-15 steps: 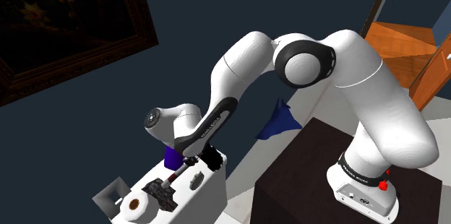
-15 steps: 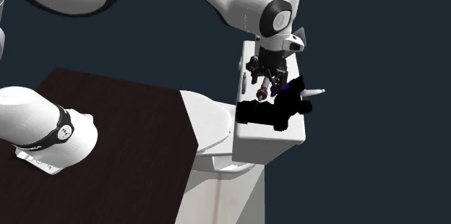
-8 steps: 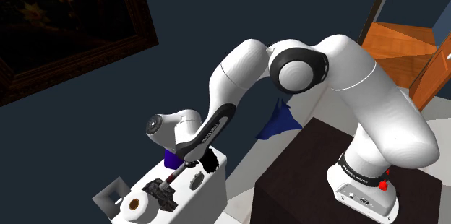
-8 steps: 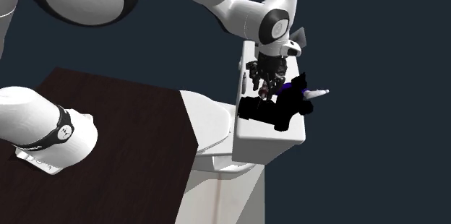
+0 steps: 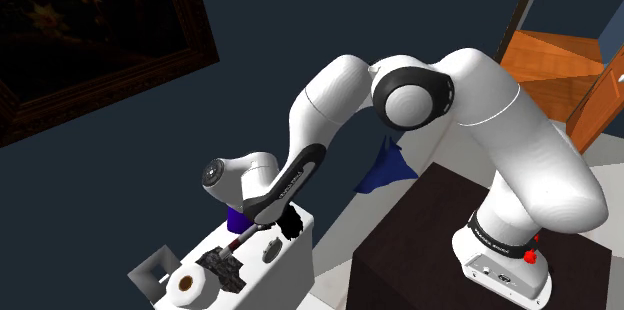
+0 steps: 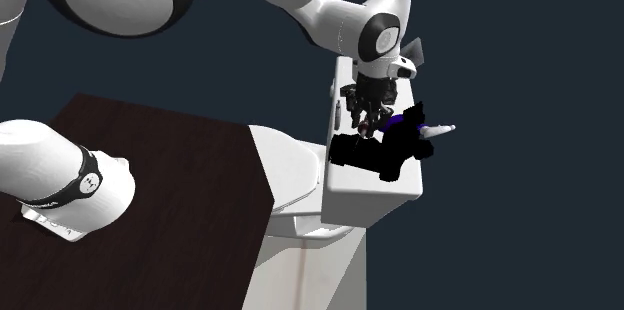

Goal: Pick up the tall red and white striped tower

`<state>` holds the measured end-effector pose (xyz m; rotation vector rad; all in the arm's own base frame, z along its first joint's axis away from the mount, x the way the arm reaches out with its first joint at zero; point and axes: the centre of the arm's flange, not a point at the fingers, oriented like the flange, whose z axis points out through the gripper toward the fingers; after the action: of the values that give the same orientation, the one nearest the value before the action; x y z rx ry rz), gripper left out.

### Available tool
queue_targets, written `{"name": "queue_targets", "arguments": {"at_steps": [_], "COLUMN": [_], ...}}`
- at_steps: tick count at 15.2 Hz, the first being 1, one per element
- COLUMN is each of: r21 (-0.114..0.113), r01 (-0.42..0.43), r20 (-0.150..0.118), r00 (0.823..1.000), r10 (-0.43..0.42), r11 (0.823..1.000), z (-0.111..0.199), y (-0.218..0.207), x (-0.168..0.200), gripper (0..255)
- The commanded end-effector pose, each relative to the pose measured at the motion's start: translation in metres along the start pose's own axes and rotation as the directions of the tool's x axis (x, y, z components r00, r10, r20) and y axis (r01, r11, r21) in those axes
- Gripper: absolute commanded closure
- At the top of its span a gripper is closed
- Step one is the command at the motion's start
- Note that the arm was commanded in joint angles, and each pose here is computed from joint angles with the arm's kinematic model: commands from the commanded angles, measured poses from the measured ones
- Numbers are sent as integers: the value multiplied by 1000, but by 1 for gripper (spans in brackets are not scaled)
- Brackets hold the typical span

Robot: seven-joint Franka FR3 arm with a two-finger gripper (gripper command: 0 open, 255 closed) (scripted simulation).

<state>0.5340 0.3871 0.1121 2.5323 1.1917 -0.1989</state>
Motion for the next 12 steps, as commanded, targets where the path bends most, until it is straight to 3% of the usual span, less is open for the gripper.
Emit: {"name": "queue_targets", "arguments": {"at_steps": [1,12], "r21": [1,1], "r01": [0,0], "r20": [5,5], "r00": [1000,1000], "r10": [0,0], "r11": [1000,1000], "z": [5,-49], "y": [2,16], "x": [-1,-17], "gripper": [255,255]}}
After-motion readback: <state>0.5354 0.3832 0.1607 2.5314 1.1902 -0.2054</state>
